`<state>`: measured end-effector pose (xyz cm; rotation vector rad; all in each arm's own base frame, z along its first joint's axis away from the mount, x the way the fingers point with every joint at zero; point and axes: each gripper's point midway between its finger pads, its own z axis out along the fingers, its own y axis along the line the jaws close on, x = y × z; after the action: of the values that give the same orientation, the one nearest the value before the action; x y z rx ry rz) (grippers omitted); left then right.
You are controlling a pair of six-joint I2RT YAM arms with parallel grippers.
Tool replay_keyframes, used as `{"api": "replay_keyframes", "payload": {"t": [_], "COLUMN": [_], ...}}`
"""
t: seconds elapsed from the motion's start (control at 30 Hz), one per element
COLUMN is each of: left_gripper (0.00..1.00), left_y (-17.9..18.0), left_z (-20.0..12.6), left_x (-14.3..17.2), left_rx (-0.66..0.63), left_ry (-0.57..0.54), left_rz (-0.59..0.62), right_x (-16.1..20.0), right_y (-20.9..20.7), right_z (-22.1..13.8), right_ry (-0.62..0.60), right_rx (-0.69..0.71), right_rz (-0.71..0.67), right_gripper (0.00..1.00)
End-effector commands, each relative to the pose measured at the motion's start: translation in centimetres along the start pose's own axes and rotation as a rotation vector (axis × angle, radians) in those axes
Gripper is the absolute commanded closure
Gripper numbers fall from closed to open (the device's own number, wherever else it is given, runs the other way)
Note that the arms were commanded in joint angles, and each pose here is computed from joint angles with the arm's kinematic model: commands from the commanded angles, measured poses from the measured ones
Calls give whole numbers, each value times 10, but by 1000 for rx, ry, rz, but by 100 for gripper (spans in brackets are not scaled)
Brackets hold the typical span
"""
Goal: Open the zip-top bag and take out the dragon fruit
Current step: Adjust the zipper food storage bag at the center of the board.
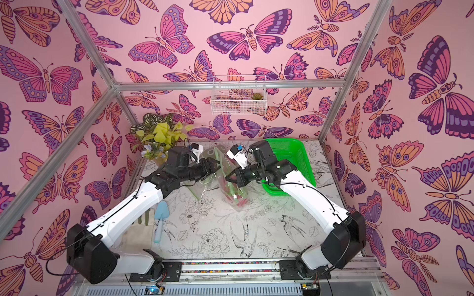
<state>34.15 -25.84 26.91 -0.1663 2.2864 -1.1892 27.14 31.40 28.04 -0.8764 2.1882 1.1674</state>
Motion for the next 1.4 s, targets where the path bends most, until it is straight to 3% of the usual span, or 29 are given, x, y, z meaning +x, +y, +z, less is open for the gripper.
{"api": "replay_keyframes", "payload": {"t": [0.0,0.07,0.17,0.3,0.4,0.9,1.37], "left_gripper": [59,71,86,87,88,90,94], "left_y": [-4,-5,-6,-9,-13,-41,-52], "left_z": [4,4,3,0,-3,-7,-5], "left_x": [0,0,1,2,1,7,9], "left_rx": [7,9,12,15,12,87,137], "left_ry": [11,11,14,13,8,33,41], "left_rz": [14,18,24,33,48,100,117], "right_x": [2,0,-5,-19,-29,-57,-69], "right_y": [6,6,6,6,10,-9,-19], "right_z": [2,1,-5,-19,-27,-3,2], "right_ry": [19,15,15,-2,-18,-59,-72], "right_rx": [-25,-17,12,85,107,118,161], "right_rz": [-16,-14,-18,-25,-22,109,131], "right_gripper": [100,97,80,58,52,53,49]}}
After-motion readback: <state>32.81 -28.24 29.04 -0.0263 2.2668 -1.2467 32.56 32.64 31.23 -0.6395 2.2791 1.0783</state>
